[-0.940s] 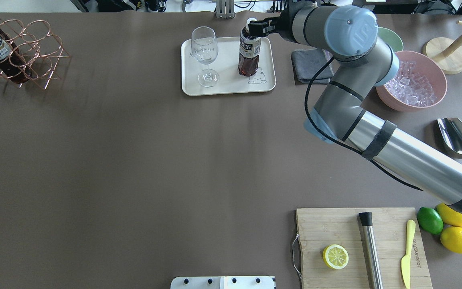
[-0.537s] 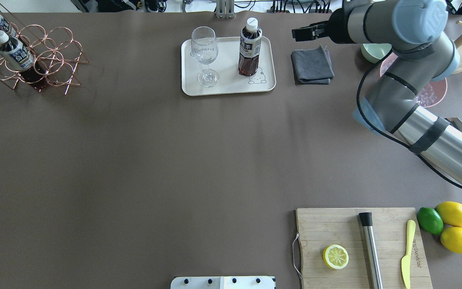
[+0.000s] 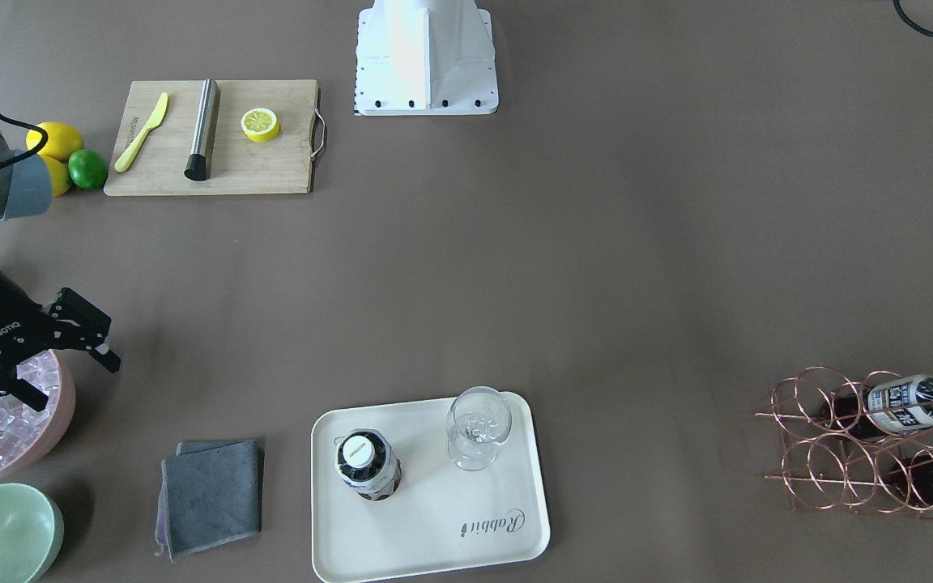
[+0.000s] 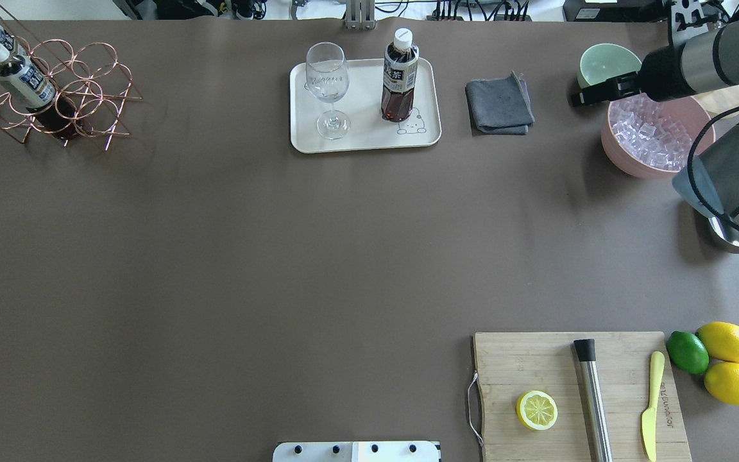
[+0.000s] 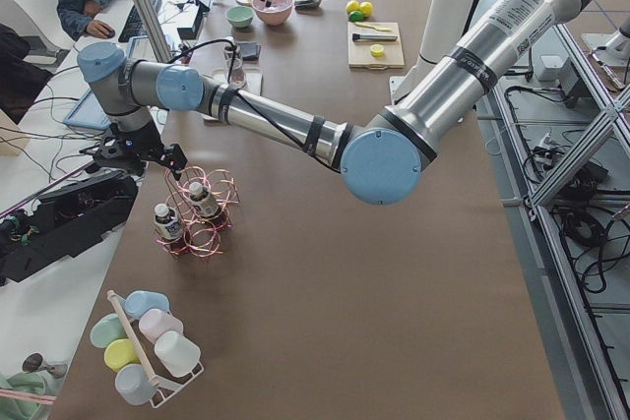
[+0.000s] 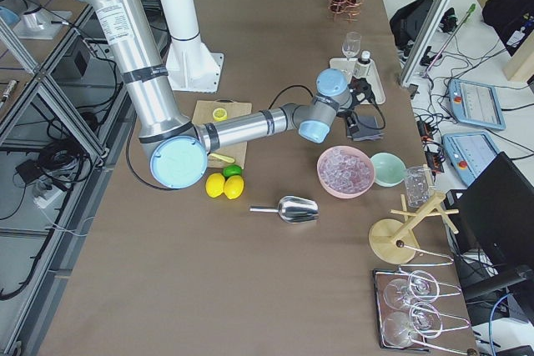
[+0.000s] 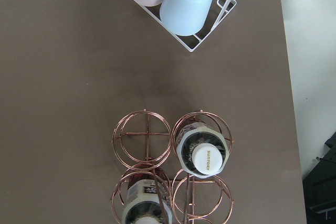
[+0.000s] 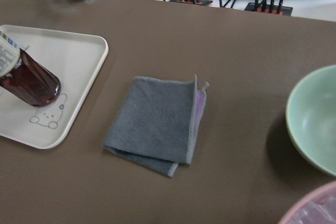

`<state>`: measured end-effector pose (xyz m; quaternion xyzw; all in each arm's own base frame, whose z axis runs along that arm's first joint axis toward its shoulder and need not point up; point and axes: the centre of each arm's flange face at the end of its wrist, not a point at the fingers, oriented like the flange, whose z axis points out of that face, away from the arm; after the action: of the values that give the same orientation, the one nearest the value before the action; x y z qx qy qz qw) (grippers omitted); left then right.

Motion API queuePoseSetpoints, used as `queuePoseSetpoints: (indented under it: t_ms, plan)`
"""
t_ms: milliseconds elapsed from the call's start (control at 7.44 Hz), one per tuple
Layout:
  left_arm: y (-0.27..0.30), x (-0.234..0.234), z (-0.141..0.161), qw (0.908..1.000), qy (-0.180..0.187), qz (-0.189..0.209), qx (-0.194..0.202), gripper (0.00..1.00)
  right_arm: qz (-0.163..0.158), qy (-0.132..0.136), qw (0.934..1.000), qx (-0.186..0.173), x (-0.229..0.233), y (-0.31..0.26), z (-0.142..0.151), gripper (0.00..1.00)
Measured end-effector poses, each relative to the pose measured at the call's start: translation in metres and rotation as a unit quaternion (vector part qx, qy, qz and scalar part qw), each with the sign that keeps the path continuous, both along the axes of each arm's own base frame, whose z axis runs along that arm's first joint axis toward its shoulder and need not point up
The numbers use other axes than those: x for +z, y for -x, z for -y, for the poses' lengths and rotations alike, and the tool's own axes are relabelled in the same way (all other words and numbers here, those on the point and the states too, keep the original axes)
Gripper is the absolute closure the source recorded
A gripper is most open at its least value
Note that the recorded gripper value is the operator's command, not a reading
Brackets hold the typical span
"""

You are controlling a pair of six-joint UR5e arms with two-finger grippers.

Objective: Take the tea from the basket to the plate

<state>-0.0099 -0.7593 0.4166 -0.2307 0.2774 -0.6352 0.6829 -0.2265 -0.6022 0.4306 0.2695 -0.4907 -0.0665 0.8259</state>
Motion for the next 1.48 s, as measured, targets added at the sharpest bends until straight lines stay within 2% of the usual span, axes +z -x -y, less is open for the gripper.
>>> queuePoseSetpoints:
  t_ms: [134,403,672,806,940,1075,1343,1478]
  plan:
    - [0.003,-0.013,-0.018,1.0,-0.003,0.0,-0.001,0.02,-0.01,0.036,0.9993,-0.009,0.03,-0.022,-0.006,0.0]
    - [0.015,-0.029,-0.089,0.9994,-0.035,-0.001,0.0,0.02,-0.044,0.118,0.9919,-0.016,0.082,-0.066,-0.01,0.01]
    - [0.039,-0.027,-0.161,0.9949,-0.093,0.002,0.038,0.02,-0.079,0.197,0.9771,-0.012,0.116,-0.094,-0.011,0.01]
    - [0.044,-0.024,-0.19,0.9898,-0.122,0.007,0.074,0.02,-0.091,0.233,0.9682,-0.008,0.13,-0.105,-0.014,0.03]
    - [0.047,0.0,-0.222,0.9804,-0.149,0.011,0.129,0.02,-0.102,0.262,0.9596,-0.006,0.144,-0.115,-0.017,0.03]
    - [0.05,0.028,-0.243,0.9673,-0.173,0.012,0.185,0.02,-0.11,0.278,0.9542,-0.005,0.156,-0.128,-0.021,0.02]
    - [0.055,0.089,-0.28,0.9371,-0.208,0.003,0.28,0.02,-0.128,0.313,0.9407,-0.022,0.175,-0.164,-0.027,0.02]
    - [0.059,0.12,-0.299,0.9206,-0.227,-0.003,0.318,0.02,-0.139,0.318,0.937,-0.037,0.176,-0.184,-0.031,0.01]
